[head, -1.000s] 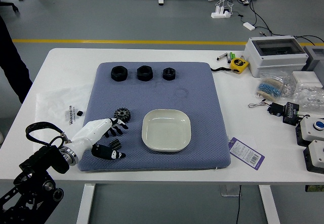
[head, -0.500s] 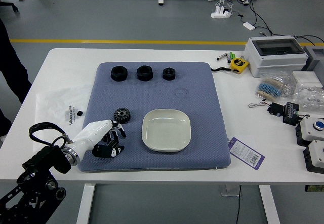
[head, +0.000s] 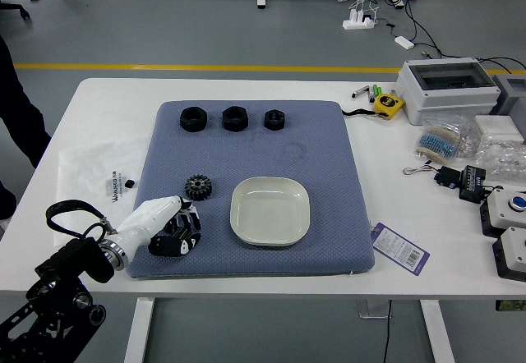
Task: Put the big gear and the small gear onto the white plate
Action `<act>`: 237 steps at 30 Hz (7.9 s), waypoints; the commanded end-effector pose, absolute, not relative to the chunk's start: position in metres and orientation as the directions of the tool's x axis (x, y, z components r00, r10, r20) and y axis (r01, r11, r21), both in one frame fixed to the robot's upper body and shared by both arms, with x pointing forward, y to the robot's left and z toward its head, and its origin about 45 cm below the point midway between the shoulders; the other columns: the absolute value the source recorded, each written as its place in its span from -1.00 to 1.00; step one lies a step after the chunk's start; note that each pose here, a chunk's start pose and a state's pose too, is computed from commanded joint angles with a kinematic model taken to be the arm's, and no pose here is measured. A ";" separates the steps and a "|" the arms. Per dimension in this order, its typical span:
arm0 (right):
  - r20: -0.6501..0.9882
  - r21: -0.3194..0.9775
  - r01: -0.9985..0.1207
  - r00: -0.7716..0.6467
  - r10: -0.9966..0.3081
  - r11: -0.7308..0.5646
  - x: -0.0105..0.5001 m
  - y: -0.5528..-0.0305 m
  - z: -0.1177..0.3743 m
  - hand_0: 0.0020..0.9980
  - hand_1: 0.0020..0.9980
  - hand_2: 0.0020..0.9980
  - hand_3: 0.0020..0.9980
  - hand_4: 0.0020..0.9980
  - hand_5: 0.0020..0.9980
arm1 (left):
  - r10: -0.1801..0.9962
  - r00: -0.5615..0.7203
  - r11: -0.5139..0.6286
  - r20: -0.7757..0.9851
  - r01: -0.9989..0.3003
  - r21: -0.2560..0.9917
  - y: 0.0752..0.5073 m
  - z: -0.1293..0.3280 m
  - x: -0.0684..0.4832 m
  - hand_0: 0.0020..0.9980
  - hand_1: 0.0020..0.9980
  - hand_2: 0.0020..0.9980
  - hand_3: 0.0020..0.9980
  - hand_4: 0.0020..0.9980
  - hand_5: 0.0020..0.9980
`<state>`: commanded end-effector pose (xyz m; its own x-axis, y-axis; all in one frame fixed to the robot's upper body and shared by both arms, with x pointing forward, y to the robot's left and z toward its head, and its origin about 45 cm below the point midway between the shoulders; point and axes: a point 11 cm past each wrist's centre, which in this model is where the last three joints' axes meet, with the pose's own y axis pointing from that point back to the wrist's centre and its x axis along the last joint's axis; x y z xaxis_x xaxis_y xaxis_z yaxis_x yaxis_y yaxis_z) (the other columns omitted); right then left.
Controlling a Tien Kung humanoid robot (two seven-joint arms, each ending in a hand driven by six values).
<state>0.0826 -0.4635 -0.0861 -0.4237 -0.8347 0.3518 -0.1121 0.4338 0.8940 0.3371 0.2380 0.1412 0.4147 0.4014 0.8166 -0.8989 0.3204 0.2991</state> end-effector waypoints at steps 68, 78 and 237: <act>0.353 0.889 -0.126 -0.422 -0.835 0.440 0.091 -0.466 -0.083 0.30 0.29 0.47 0.17 0.69 0.37 | 0.496 0.281 0.409 0.822 -0.910 0.064 0.177 0.196 0.413 0.21 0.19 0.23 0.28 0.95 -0.62; 0.353 0.890 -0.125 -0.422 -0.835 0.440 0.090 -0.466 -0.084 0.30 0.29 0.47 0.17 0.69 0.37 | 0.381 0.305 0.332 0.873 -0.926 0.179 0.220 0.177 0.416 0.19 0.16 0.19 0.25 0.85 -0.71; 0.362 0.888 -0.114 -0.426 -0.829 0.446 0.085 -0.466 -0.084 0.30 0.29 0.47 0.17 0.69 0.37 | 0.359 0.284 0.527 0.889 -0.848 0.058 0.120 0.196 0.424 -0.13 0.14 0.22 0.28 1.00 -0.51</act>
<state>0.0851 -0.4659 -0.0844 -0.4257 -0.8293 0.3621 -0.1138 0.4461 0.8877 0.4236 0.1196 0.1963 0.2839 0.3589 0.8892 -0.8478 0.5271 0.0580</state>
